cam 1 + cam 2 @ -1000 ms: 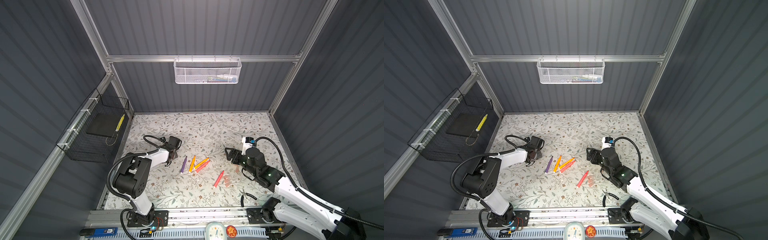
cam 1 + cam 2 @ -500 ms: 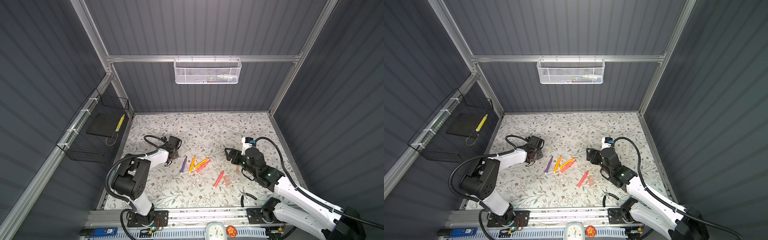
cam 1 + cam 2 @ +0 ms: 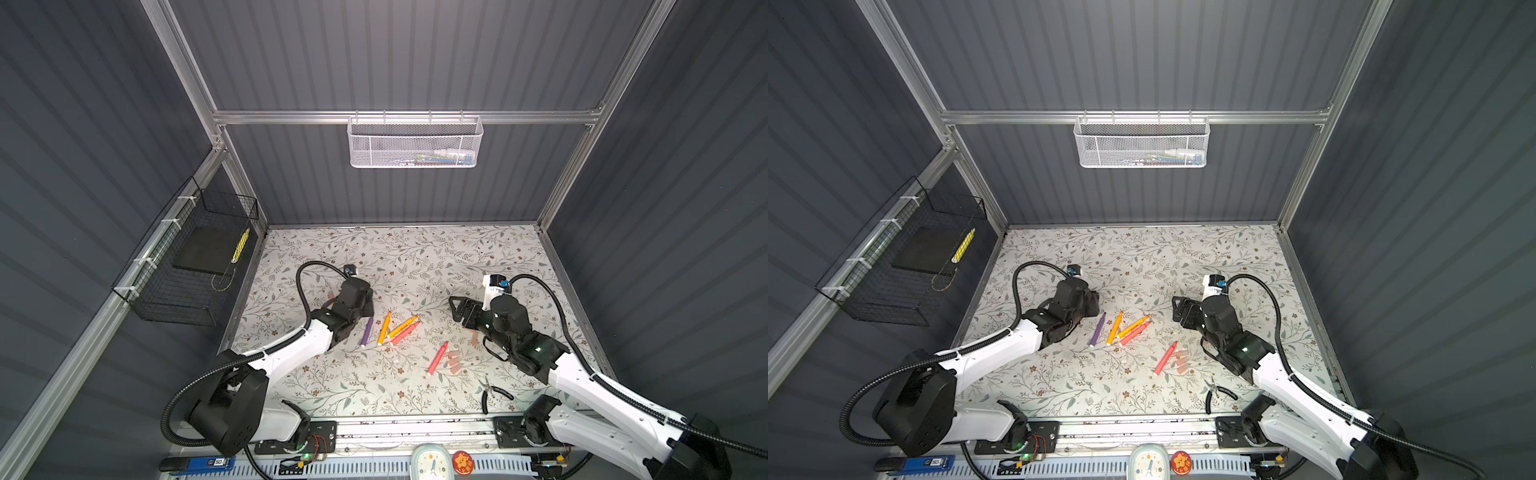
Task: Insert the pens into the pen caps
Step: 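Move the open left gripper over the pink marker and lower around it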
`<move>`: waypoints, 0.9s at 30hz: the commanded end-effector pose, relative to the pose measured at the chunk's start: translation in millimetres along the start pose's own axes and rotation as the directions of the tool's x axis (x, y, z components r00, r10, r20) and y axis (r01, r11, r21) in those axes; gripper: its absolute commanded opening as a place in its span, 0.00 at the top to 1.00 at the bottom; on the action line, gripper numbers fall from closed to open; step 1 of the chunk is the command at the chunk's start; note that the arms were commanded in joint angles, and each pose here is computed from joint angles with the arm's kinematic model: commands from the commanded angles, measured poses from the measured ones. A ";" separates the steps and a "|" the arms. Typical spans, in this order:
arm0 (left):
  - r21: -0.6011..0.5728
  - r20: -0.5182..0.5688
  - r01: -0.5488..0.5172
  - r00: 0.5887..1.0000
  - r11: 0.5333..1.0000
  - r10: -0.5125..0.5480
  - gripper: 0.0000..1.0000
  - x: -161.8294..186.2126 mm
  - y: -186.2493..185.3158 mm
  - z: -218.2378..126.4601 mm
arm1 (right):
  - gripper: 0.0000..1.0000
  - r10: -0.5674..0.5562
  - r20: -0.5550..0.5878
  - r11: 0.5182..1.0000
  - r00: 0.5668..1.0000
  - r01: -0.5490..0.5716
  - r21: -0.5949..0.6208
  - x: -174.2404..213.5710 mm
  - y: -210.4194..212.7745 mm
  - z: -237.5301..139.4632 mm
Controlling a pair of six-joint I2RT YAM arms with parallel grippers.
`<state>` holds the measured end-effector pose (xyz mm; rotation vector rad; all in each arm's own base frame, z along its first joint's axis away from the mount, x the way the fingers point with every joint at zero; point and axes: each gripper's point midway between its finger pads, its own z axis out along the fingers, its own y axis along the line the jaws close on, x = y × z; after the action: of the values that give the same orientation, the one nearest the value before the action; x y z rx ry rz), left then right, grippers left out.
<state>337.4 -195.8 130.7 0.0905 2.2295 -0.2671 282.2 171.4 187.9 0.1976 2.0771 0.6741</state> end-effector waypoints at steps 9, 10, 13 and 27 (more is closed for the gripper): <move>0.307 0.021 -0.291 0.954 0.906 0.299 0.50 14.3 -99.1 -8.6 | 0.18 -0.011 0.023 1.000 1.000 0.011 0.016 -5.7 -2.3 -1.0; 0.312 -0.001 -0.275 0.957 0.909 0.290 0.50 18.3 -99.8 -7.0 | 0.18 -0.013 0.028 1.000 1.000 0.012 0.026 -6.7 -4.3 -1.0; 0.351 -0.089 -0.236 0.955 0.906 0.283 0.50 31.8 -104.8 -9.2 | 0.17 -0.018 0.031 0.999 0.999 0.017 0.031 -7.7 -4.7 -1.0; 0.470 -0.292 -0.199 0.884 0.860 0.365 0.49 109.3 -102.7 -12.0 | 0.17 -0.002 0.014 1.000 1.000 0.002 0.003 -5.2 -0.1 -2.3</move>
<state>259.0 -284.8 78.7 0.6894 2.4179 -0.5395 283.2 169.3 187.8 0.2021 2.0736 0.6607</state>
